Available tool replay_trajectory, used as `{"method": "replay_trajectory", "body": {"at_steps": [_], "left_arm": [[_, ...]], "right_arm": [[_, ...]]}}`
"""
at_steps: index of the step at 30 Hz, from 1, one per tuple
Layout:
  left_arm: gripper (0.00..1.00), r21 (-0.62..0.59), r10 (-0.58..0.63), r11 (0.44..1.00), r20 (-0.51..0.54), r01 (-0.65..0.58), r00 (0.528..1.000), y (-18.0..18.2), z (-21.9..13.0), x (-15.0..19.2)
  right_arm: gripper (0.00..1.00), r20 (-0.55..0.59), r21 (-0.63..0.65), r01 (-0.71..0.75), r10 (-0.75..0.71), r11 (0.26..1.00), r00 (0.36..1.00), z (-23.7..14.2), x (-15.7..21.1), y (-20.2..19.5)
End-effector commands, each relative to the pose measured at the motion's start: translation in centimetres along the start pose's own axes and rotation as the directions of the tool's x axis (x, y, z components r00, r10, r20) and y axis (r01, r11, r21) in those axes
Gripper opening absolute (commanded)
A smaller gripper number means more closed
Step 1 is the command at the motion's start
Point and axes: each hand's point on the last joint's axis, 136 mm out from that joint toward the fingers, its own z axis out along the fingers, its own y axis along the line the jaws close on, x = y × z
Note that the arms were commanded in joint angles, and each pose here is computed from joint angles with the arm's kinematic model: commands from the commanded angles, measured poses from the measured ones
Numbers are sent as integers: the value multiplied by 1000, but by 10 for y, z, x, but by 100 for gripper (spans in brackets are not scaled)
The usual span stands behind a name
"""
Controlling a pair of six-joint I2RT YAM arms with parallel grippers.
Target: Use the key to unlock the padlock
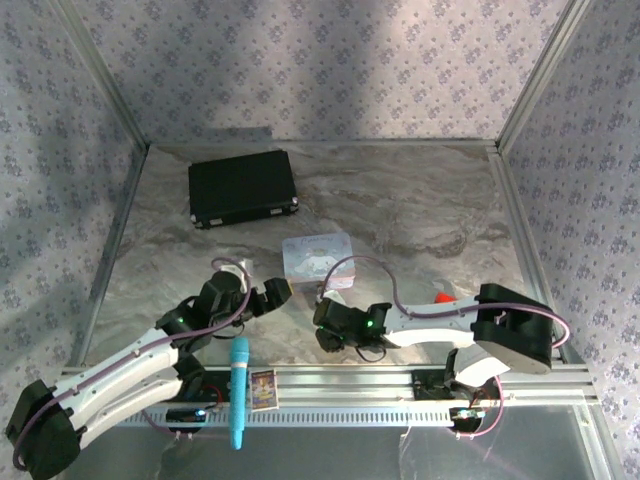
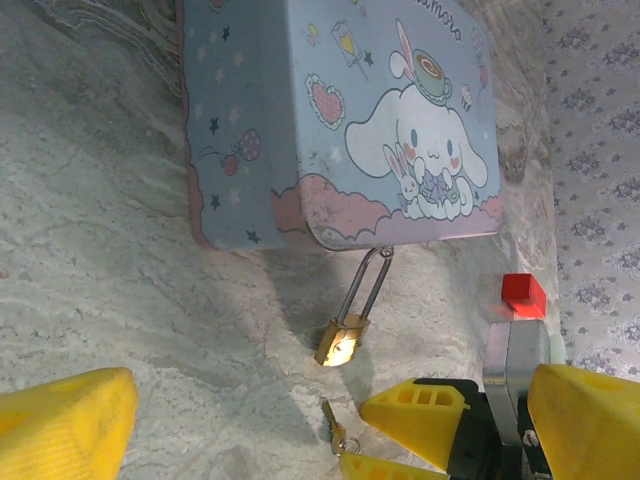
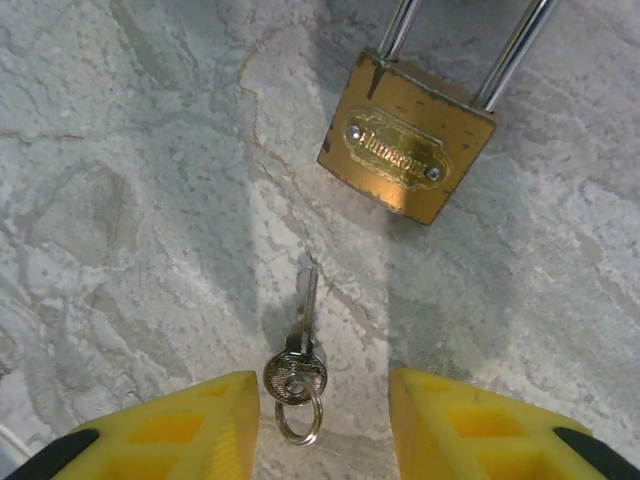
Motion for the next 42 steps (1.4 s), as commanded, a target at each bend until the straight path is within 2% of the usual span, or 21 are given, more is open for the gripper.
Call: {"method": "replay_trajectory", "body": {"at_steps": [1,6,10,13,18,24,30,32,34,42], "left_arm": [[100,22,-4,1000,30,3,1000,-6,-4,-5],[100,13,-17,1000,41,16,999,-2,-5,-5],[100,14,-24,1000,47,23,999,1,-7,-5],[100,1,-22,1000,60,22,998,5,-8,-6],[100,1,-27,1000,57,27,998,8,-6,-4],[100,-7,-20,1000,59,21,998,9,-5,-5],[100,-10,-20,1000,59,21,998,9,-3,-5],[100,-13,-20,1000,55,21,998,10,-3,-4],[100,-16,-19,1000,55,20,998,10,-3,-4],[100,-22,-20,1000,60,22,998,12,-3,-5]], "right_arm": [[39,-19,50,10,-9,999,1000,5,4,-1],[27,-43,64,23,-20,998,999,13,8,3],[23,-56,69,34,-30,997,998,15,12,4],[12,-61,56,29,-26,998,998,15,14,4],[7,-43,-11,12,-12,1000,999,10,10,7],[9,-45,-97,24,-28,995,999,-3,6,9],[11,-92,-132,121,-134,984,987,-8,12,13],[15,-113,-137,129,-144,982,983,-10,14,11],[25,-122,-141,126,-144,982,982,-11,13,10],[35,-95,-133,120,-133,984,987,-16,0,-2]]}}
